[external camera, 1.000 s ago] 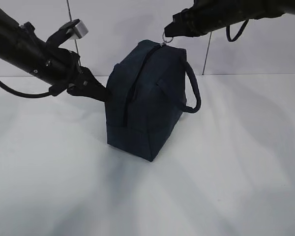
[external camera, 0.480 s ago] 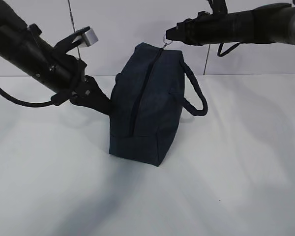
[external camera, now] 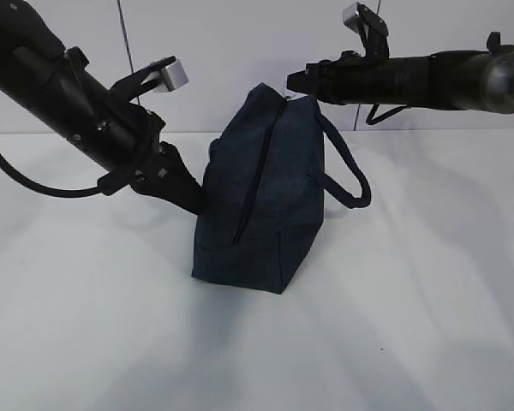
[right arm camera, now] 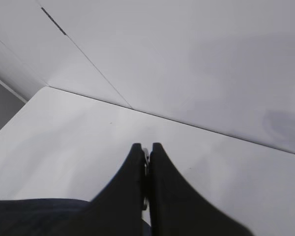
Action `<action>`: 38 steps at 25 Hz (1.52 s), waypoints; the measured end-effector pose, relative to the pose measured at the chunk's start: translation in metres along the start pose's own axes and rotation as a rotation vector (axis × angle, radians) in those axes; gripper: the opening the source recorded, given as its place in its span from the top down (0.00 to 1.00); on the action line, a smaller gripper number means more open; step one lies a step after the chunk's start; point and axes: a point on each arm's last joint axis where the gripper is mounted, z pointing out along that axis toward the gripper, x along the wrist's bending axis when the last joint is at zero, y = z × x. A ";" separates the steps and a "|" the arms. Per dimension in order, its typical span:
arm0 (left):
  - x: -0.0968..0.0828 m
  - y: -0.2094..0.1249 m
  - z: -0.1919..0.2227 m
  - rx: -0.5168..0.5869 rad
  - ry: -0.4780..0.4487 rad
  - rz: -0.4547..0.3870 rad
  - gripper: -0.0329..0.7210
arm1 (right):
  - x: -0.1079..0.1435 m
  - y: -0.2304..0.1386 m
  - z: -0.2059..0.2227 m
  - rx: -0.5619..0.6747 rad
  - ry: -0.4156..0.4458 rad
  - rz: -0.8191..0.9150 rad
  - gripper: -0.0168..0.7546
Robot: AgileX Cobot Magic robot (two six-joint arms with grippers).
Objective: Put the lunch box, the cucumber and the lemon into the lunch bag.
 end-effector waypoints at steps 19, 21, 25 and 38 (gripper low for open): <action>-0.008 0.018 -0.059 -0.200 -0.009 -0.134 0.57 | -0.001 -0.001 0.000 -0.029 0.029 0.022 0.97; -0.010 0.027 -0.067 -0.247 0.011 -0.140 0.55 | -0.001 -0.001 0.000 -0.026 0.038 0.023 0.97; -0.005 0.050 -0.085 -0.411 0.117 -0.154 0.53 | 0.000 -0.002 0.000 -0.025 0.048 0.021 0.97; 0.030 0.080 -0.076 -0.527 0.210 -0.207 0.53 | 0.000 -0.001 -0.001 -0.024 0.063 0.019 0.97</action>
